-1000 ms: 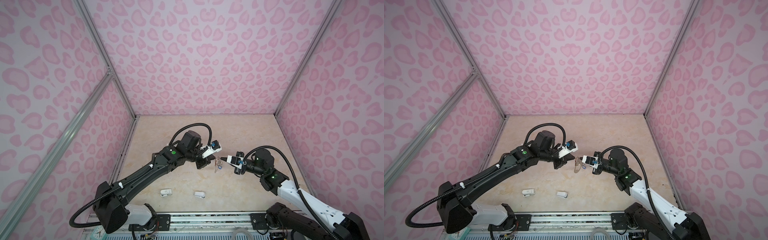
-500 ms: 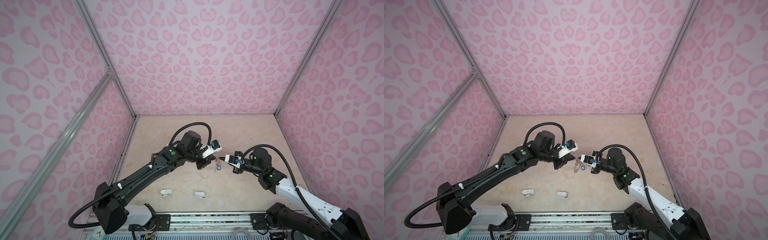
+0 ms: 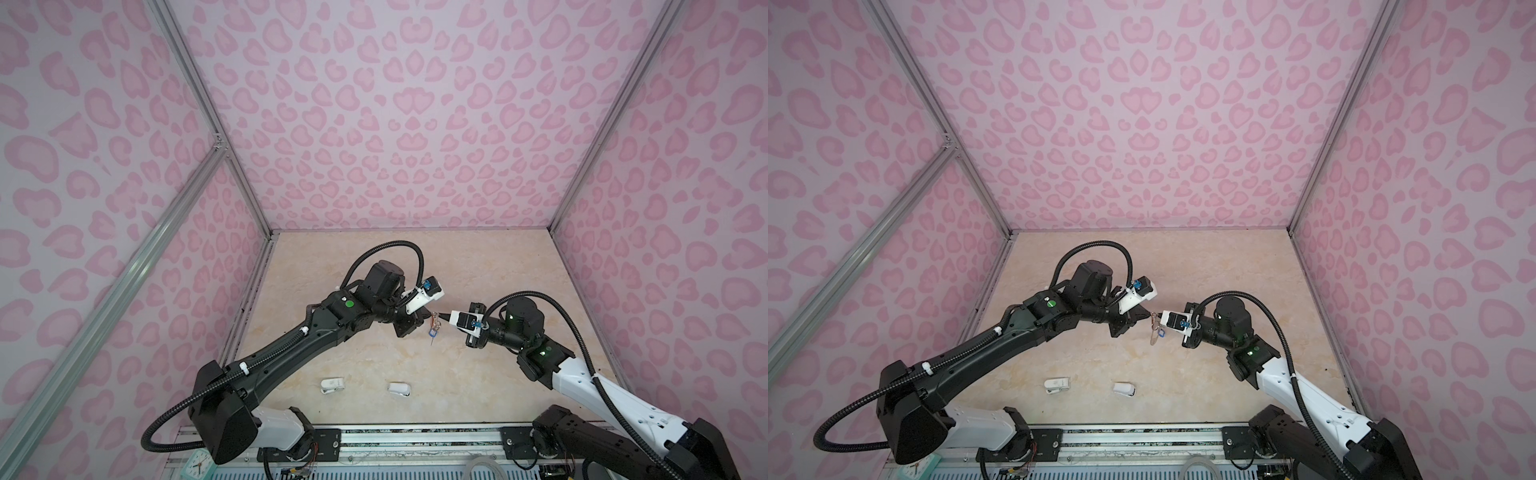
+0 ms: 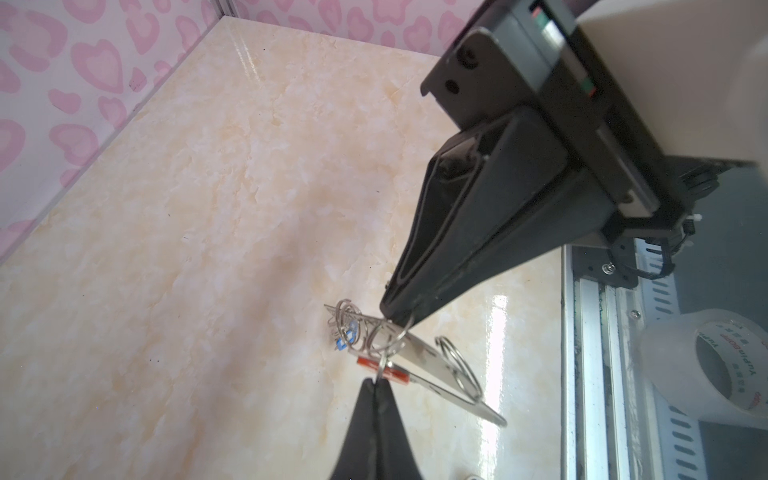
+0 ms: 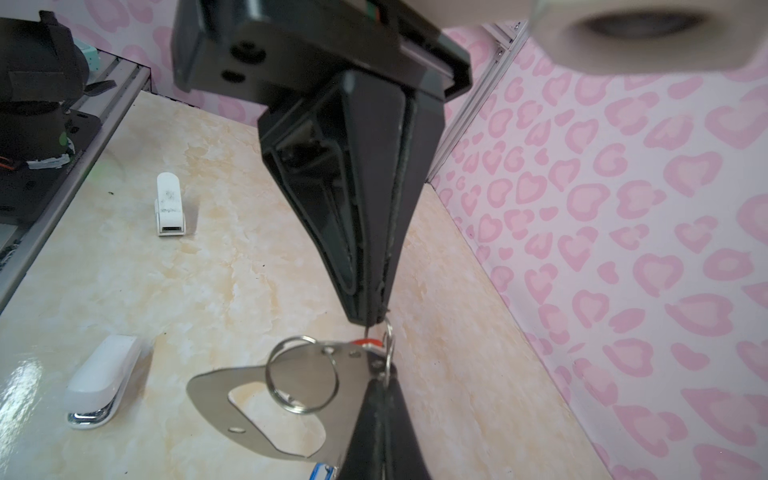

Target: Put the keys on the keyring

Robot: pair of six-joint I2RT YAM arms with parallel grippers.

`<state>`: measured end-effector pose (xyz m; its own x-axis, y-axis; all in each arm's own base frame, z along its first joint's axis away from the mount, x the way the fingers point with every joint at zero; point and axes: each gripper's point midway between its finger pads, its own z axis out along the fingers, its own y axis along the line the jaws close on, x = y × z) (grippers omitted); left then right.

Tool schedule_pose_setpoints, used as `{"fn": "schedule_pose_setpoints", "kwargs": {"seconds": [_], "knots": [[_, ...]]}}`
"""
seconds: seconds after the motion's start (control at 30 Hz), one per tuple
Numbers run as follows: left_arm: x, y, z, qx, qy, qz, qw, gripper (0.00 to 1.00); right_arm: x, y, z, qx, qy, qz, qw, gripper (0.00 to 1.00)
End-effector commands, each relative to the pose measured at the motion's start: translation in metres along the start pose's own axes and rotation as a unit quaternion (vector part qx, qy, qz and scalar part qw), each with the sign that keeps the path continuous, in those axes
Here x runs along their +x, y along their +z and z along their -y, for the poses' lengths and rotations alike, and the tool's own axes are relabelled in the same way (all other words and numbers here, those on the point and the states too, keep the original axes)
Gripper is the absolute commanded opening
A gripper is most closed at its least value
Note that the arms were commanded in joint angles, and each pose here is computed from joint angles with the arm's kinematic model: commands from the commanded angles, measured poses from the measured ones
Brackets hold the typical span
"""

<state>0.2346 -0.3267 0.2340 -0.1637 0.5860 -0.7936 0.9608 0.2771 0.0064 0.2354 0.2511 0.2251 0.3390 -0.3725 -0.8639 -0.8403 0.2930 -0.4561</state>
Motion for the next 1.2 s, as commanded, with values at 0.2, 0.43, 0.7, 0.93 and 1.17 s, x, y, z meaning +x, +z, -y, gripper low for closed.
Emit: {"fn": "schedule_pose_setpoints", "kwargs": {"seconds": [0.2,0.43,0.7,0.93,1.17], "knots": [[-0.005,-0.005,-0.005,-0.007,-0.015,0.01,1.0,0.03,-0.003,-0.003,-0.003,0.003,-0.019,0.011,1.0,0.0],[0.009,0.003,0.003,0.032,-0.028,-0.003,0.999,0.03,-0.014,-0.006,0.002,0.016,-0.022,0.039,0.999,0.0],[0.008,-0.001,-0.002,0.015,-0.007,-0.002,1.0,0.45,-0.021,-0.005,0.002,0.013,-0.015,0.056,0.998,0.0],[-0.012,-0.026,0.004,-0.01,0.093,0.055,0.994,0.5,-0.023,-0.005,-0.003,-0.009,-0.01,0.066,0.998,0.0],[-0.016,-0.025,0.016,0.012,0.15,0.067,0.986,0.39,-0.028,-0.006,-0.006,-0.018,-0.012,0.076,0.997,0.0]]}}
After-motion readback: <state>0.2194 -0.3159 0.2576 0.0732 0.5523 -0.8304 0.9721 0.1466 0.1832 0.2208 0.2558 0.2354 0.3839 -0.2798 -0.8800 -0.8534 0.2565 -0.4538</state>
